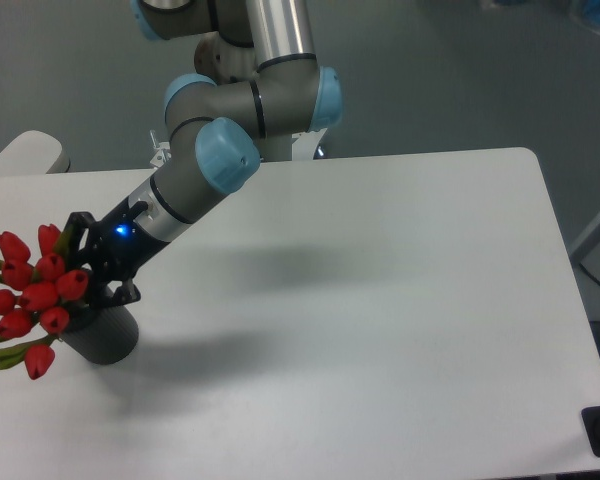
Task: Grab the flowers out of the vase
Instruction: 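Close the gripper on the bunch of tulip stems, then lift the gripped tulips up out of the grey vase, then carry the held tulips away from the vase across the table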
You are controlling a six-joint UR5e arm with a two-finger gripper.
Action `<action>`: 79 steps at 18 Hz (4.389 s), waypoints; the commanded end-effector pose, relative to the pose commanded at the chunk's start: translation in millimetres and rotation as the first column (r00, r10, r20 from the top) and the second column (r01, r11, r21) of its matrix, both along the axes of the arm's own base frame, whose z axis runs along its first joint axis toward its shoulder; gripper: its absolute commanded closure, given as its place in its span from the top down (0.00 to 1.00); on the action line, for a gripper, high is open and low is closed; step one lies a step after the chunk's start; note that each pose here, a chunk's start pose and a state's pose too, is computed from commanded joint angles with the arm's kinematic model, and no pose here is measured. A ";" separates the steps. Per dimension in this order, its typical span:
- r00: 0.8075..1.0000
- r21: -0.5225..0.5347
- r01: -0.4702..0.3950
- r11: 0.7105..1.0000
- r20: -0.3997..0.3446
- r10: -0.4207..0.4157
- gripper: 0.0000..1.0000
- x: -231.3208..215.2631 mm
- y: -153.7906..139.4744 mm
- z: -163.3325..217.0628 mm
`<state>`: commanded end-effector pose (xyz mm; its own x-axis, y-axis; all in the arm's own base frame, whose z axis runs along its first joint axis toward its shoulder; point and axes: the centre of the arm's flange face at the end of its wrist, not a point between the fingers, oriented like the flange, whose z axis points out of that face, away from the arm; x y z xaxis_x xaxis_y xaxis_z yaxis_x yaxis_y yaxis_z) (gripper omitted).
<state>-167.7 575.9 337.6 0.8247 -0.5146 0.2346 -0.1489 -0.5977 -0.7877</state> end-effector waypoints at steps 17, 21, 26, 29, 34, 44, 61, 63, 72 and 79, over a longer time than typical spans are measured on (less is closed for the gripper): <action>0.999 0.091 -0.035 0.995 -0.024 0.037 0.36 4.2 -14.2 67.7; 0.999 0.118 -0.038 0.992 0.016 0.037 0.34 6.5 -17.2 83.1; 0.998 0.133 -0.061 0.989 0.027 0.058 0.33 0.1 -14.9 102.3; 0.997 0.146 -0.069 0.987 0.048 0.063 0.32 -2.0 -14.5 113.7; 0.995 0.167 -0.092 0.982 0.062 0.083 0.32 -4.7 -21.6 135.8; 0.980 0.201 -0.167 0.965 0.139 0.140 0.28 -31.7 -28.8 185.1; 0.953 0.247 -0.293 0.924 0.149 0.263 0.23 -129.6 -51.1 206.1; 0.948 0.254 -0.315 0.915 0.133 0.289 0.23 -164.1 -53.2 193.7; 0.926 0.310 -0.367 0.877 0.036 0.375 0.23 -282.6 -89.0 145.8; 0.910 0.332 -0.384 0.862 -0.022 0.414 0.23 -331.6 -116.5 121.6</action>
<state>-499.3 459.4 459.2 0.9847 -0.1711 0.0318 -0.0297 -0.3450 -0.9381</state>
